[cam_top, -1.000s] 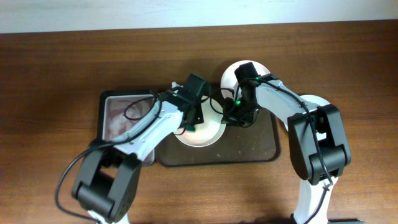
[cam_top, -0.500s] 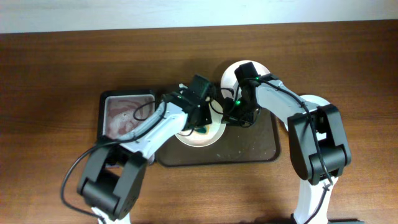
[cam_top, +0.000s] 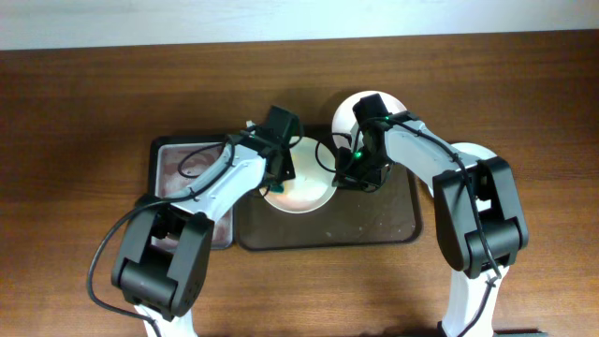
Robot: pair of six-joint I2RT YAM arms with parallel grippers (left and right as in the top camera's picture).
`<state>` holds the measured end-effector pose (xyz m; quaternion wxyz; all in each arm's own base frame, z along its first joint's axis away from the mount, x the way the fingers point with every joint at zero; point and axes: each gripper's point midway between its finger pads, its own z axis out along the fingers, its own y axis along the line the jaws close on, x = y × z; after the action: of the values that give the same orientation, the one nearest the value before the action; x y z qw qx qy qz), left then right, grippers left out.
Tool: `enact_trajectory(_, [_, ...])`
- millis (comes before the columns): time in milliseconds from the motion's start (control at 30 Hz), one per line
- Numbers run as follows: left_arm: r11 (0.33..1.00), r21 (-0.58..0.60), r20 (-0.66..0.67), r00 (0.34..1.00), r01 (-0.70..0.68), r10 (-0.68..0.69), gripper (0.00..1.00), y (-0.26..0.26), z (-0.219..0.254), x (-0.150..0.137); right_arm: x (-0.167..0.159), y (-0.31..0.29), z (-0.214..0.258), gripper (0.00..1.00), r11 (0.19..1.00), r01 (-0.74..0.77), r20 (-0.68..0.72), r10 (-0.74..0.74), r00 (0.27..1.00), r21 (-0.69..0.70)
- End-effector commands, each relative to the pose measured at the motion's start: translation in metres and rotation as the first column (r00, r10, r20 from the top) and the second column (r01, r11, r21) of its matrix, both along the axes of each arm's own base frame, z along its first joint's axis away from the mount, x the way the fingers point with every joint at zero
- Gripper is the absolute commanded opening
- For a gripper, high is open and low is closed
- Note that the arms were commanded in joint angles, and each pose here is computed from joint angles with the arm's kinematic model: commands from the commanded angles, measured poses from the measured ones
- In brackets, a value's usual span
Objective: Clean dirty plates on tray and stack at the side
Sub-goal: 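Scrub the sauce-smeared plate with the sponge while the right gripper holds its rim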
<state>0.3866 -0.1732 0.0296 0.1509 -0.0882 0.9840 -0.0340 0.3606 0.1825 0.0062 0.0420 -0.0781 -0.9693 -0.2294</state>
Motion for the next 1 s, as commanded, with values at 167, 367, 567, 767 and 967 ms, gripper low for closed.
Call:
enact_trajectory(167, [0.938,-0.324,-0.069,0.986,0.123,-0.153,0.00,-0.062,0.012,-0.013,-0.009,-0.009,-0.004,0.18,0.999,-0.004,-0.028,0.003,1.000,-0.040])
enact_trajectory(367, [0.935,-0.330,-0.187,0.962,0.130,-0.200,0.00,-0.069,0.007,-0.048,-0.010,-0.009,-0.004,0.12,0.999,-0.004,-0.030,0.003,1.000,-0.040])
enact_trajectory(567, [0.998,-0.020,-0.181,0.982,0.057,-0.059,0.00,-0.004,-0.006,-0.039,-0.011,-0.009,-0.004,0.09,0.999,-0.005,-0.034,0.003,0.999,-0.041])
enact_trajectory(767, [0.999,0.013,-0.065,0.997,-0.037,0.038,0.00,0.027,0.001,0.001,-0.012,-0.009,-0.004,0.04,0.999,-0.005,-0.039,0.003,0.999,-0.043])
enact_trajectory(967, [0.985,-0.171,-0.019,1.000,-0.001,-0.003,0.00,0.006,0.015,0.023,-0.012,-0.012,-0.005,0.04,0.998,-0.011,-0.036,0.009,0.999,-0.059])
